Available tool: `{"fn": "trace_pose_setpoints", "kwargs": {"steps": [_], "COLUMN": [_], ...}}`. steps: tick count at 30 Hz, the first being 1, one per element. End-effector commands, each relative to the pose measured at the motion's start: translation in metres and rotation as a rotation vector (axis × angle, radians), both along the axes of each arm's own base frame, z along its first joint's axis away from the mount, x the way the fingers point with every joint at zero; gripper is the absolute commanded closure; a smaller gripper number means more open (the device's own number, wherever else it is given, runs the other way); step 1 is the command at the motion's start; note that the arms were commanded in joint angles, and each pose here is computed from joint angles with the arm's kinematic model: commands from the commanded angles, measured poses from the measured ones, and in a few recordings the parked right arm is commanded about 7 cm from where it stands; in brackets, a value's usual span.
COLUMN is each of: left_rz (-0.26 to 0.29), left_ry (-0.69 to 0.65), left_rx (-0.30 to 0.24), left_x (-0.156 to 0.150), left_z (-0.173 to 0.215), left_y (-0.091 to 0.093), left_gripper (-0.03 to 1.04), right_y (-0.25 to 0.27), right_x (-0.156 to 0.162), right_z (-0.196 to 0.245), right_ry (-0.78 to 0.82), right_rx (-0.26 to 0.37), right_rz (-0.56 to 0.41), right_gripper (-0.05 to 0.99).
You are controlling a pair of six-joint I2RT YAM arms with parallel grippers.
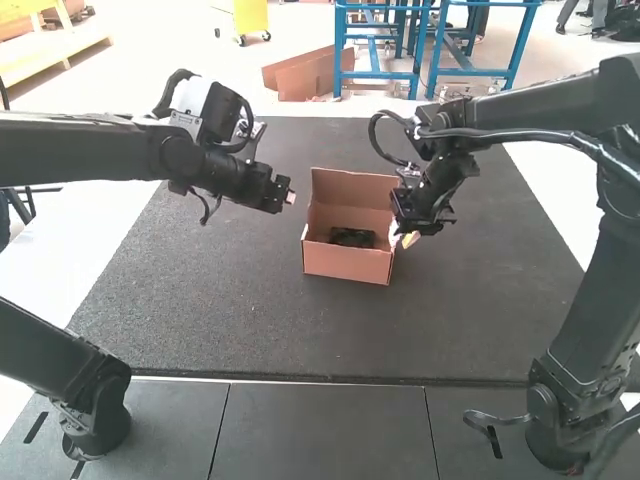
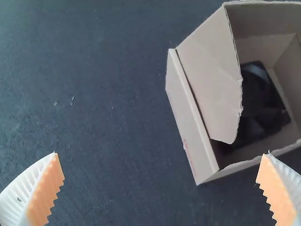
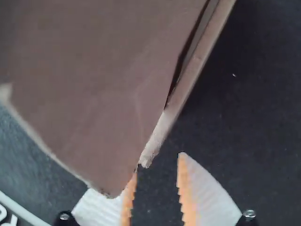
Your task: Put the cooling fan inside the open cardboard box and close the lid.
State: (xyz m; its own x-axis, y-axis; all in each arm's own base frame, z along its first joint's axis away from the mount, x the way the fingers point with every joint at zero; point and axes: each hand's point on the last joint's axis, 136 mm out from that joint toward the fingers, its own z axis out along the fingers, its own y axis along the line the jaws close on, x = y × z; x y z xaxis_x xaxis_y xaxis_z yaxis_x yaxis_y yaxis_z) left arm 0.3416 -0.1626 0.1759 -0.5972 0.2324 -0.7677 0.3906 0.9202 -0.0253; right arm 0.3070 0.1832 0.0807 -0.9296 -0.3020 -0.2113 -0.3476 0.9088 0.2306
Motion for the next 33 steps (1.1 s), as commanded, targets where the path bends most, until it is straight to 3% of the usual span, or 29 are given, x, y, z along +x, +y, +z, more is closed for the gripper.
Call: {"fn": "trace_pose_setpoints", "kwargs": {"steps": [1,2,3,10,15,21,24,30,33], "left_rz": [0.024,0.028,0.034,0.044,0.062,0.03,0.002,-0.044,-0.063], "left_ry": [-0.073,-0.085,-0.098,-0.155,-0.18,-0.197,-0.194,-0.169,-0.143], "left_rx": [-0.025,-0.03,-0.034,-0.049,-0.044,-0.049,-0.05,-0.031,-0.013], "left_x": [0.008,0.011,0.013,0.037,0.061,0.086,0.096,0.106,0.108], "left_z": [0.029,0.033,0.038,0.058,0.069,0.08,0.081,0.074,0.066], "left_y": [0.006,0.007,0.007,-0.002,-0.01,-0.043,-0.064,-0.102,-0.115], "left_gripper": [0.04,0.04,0.04,0.04,0.04,0.04,0.04,0.04,0.04], "right_y": [0.009,0.01,0.01,0.006,-0.03,-0.086,-0.11,-0.149,-0.154], "right_x": [0.015,0.019,0.02,0.026,0.033,0.05,0.054,0.044,0.04], "right_z": [0.036,0.041,0.045,0.083,0.101,0.132,0.147,0.146,0.142], "right_ry": [-0.091,-0.101,-0.105,-0.189,-0.329,-0.569,-0.662,-0.671,-0.649], "right_rx": [0.047,0.053,0.053,0.078,-0.028,-0.115,-0.12,-0.146,-0.117], "right_rz": [-0.024,-0.026,-0.024,-0.031,-0.047,-0.187,-0.265,-0.37,-0.383], "right_gripper": [0.28,0.11,0.01,0.01,0.01,0.02,0.02,0.02,0.02]}}
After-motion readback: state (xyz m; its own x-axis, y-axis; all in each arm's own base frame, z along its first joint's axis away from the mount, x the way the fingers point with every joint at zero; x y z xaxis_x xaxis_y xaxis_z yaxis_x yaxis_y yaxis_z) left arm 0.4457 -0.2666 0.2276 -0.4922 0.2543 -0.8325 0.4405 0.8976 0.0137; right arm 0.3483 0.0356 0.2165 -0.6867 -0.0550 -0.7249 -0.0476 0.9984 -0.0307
